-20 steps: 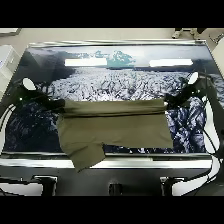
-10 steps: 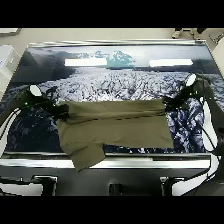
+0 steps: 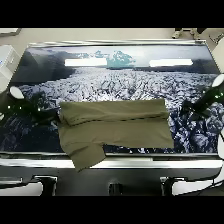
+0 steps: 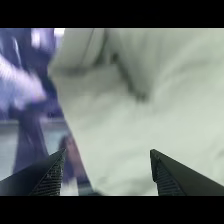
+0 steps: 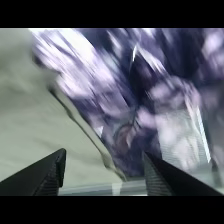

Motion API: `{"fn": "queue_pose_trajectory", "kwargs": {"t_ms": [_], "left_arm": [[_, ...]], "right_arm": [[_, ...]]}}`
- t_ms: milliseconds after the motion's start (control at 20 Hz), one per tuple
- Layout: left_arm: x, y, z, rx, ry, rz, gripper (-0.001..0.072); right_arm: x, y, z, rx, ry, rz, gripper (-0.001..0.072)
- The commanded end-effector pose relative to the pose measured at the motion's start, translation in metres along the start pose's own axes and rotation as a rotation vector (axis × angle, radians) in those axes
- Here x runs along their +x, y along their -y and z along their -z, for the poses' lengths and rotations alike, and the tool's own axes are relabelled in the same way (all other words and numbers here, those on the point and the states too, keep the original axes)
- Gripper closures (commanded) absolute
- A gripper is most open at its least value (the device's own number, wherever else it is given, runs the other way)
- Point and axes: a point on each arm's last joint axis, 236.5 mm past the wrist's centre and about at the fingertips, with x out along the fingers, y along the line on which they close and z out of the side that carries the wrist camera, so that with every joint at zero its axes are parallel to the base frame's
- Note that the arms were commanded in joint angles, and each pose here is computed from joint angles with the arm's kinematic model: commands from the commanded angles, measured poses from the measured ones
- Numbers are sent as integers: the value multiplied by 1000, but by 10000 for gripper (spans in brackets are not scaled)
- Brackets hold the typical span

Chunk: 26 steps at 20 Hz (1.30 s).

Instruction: Fold the clothes and pants, and hang the long-sleeved shirts on hangers.

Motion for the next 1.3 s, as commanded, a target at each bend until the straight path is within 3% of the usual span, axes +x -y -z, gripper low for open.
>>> {"fn": "queue_pose_trajectory", "kwargs": {"t_ms": [0,200,650,800,900,1050,1250], "left_arm": [[38,4,62,0,-72,102,113],[82,18,125,-1,-173,216,115],[104,41,142,2,-198,262,145],[109,40,132,-30,-155,246,362],[109,40,131,-28,-152,245,650],[105,42,132,2,-146,249,684],[99,44,128,16,-105,248,684]], "right_arm": [[13,15,30,26,-51,-18,142],[33,7,45,26,-88,-66,143],[32,-1,50,20,-105,-98,145],[31,-1,51,21,-110,-97,150],[34,0,56,19,-130,-96,152],[59,2,80,-10,-173,-105,83],[101,-8,109,-24,-230,-174,84]]}}
